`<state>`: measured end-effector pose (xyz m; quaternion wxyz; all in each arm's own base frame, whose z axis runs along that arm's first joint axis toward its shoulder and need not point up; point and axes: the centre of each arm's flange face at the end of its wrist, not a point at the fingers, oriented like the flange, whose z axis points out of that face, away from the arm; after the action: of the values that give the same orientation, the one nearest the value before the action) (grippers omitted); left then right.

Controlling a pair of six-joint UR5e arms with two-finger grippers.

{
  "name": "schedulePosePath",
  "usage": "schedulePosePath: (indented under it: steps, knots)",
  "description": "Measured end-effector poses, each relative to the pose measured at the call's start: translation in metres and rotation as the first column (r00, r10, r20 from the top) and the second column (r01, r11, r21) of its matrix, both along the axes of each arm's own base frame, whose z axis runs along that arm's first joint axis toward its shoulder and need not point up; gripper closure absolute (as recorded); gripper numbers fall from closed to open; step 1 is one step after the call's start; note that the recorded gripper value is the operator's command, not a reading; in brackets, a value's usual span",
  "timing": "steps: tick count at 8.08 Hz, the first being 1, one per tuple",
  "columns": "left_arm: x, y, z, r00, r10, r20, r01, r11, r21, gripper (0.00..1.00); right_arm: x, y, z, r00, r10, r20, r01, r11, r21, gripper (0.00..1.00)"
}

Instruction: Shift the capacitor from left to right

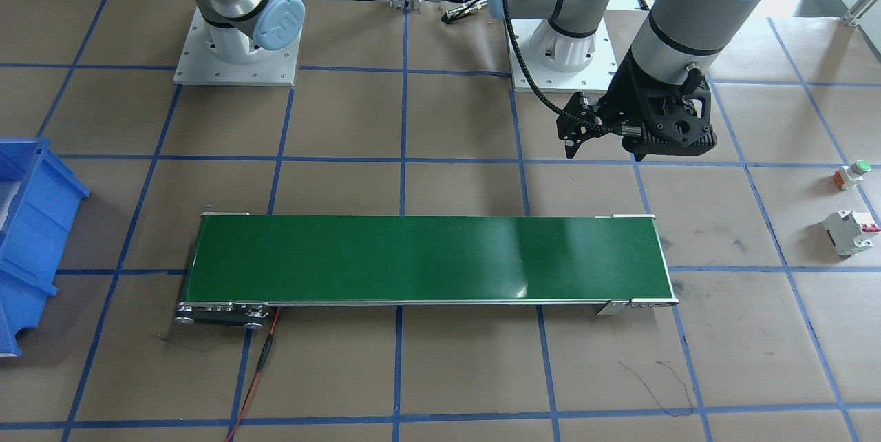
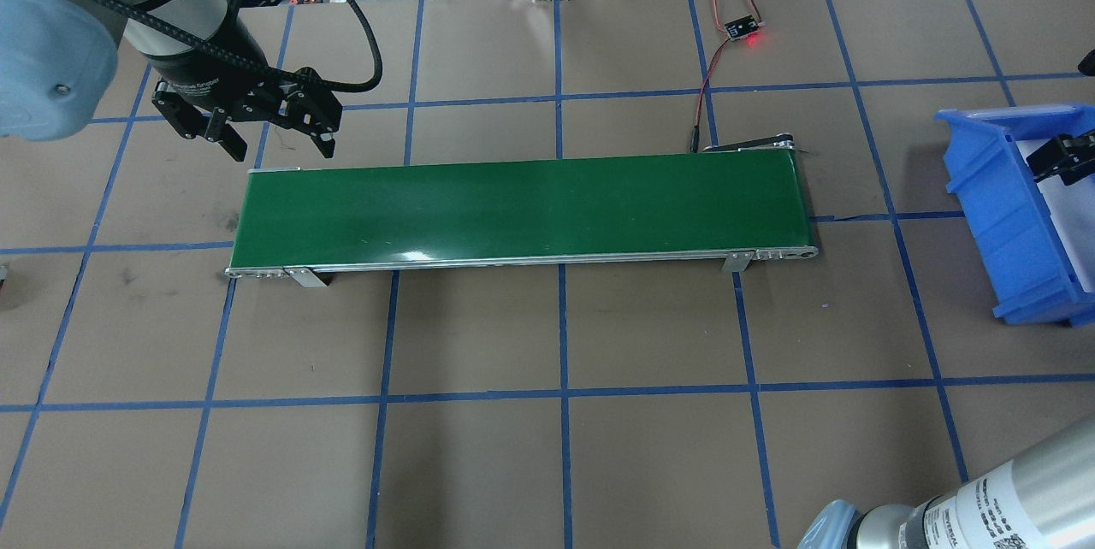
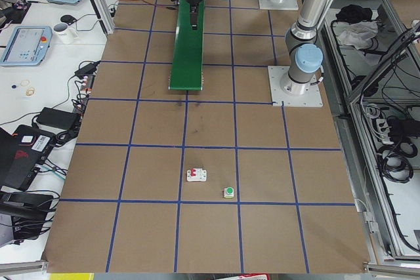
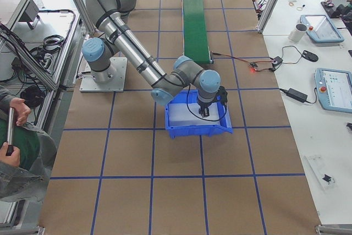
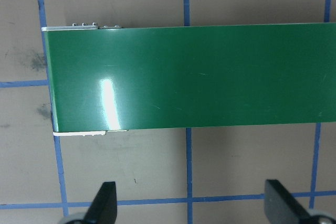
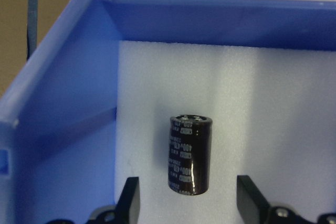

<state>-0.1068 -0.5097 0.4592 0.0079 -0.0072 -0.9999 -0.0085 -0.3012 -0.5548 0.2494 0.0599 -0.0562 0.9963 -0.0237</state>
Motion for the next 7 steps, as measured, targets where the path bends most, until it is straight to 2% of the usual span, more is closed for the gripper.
schedulePosePath:
  steps: [4, 7]
  knots:
    - [0.0, 0.0, 0.0, 1.0, 0.0, 0.0, 0.0, 1.0, 0.0, 0.0, 0.013, 0.017, 0.058, 1.0, -0.003, -0.005, 0.003, 1.0, 0.011, 0.0]
    - [0.0, 0.0, 0.0, 1.0, 0.0, 0.0, 0.0, 1.0, 0.0, 0.0, 0.023, 0.034, 0.119, 0.998, -0.013, -0.063, 0.012, 1.0, -0.021, 0.0]
